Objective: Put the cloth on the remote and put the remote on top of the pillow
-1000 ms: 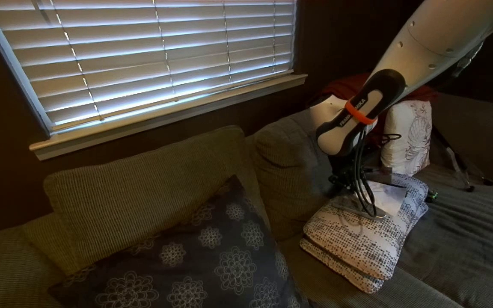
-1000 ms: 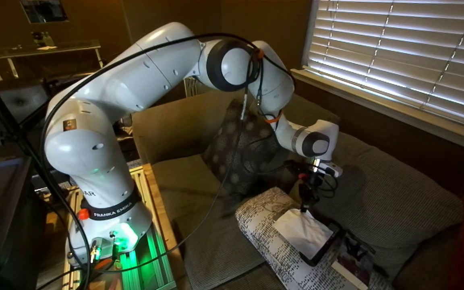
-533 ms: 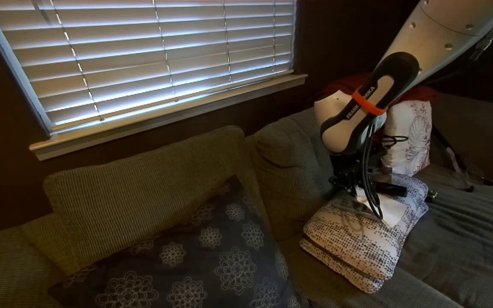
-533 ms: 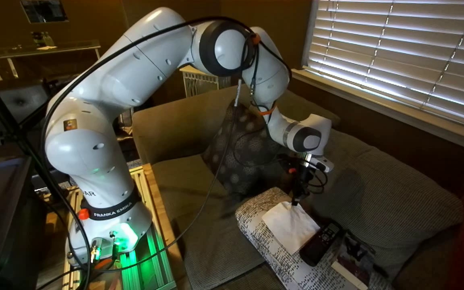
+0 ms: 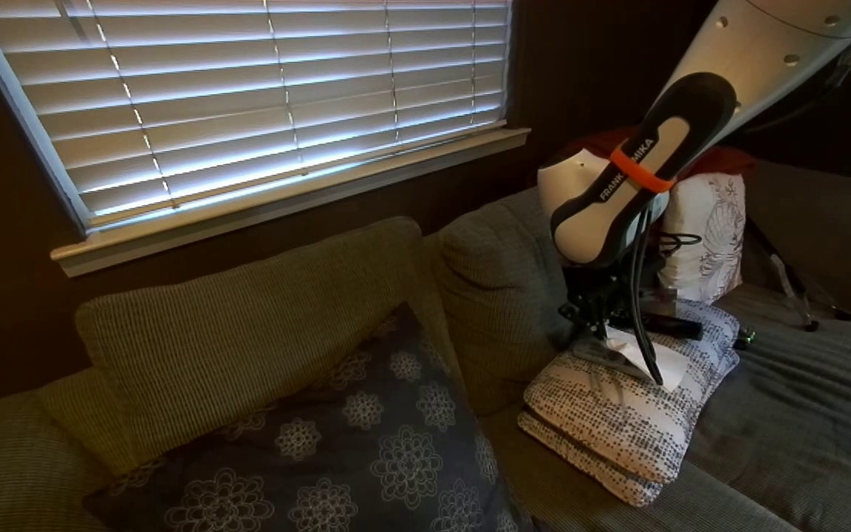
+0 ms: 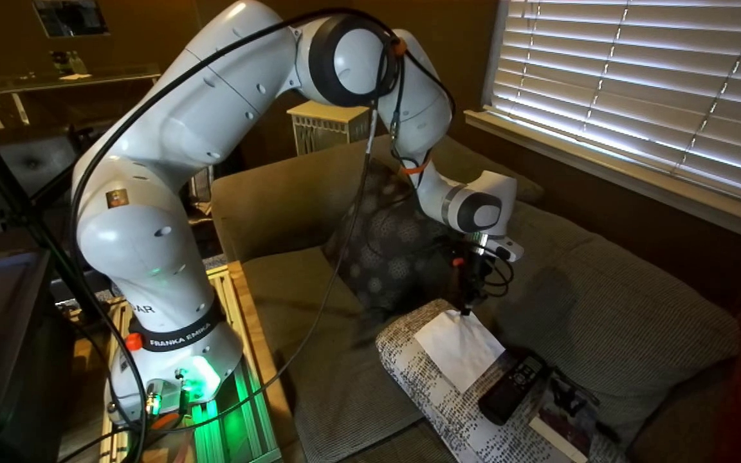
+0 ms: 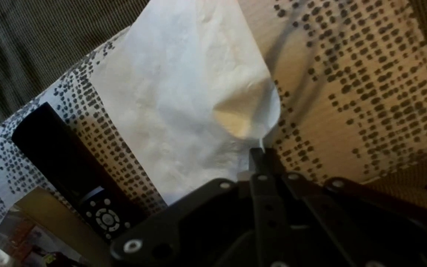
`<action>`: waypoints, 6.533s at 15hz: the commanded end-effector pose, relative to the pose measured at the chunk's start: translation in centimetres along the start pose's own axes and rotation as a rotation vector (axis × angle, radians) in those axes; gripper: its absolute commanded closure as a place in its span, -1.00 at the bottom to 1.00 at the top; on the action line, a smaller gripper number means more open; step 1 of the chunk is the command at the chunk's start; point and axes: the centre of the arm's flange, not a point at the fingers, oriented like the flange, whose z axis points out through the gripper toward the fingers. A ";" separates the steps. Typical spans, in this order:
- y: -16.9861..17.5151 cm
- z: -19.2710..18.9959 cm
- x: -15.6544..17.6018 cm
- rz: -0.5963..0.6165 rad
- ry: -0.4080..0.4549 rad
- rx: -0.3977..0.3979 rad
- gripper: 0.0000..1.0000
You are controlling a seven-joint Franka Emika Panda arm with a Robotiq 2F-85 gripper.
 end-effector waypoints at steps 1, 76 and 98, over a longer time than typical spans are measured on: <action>-1.0 -1.0 -1.4 0.000 0.017 -0.001 0.99; 2.3 4.5 -2.9 -0.526 0.027 -0.018 0.44; 2.3 -22.9 -2.6 -0.448 0.402 0.008 0.44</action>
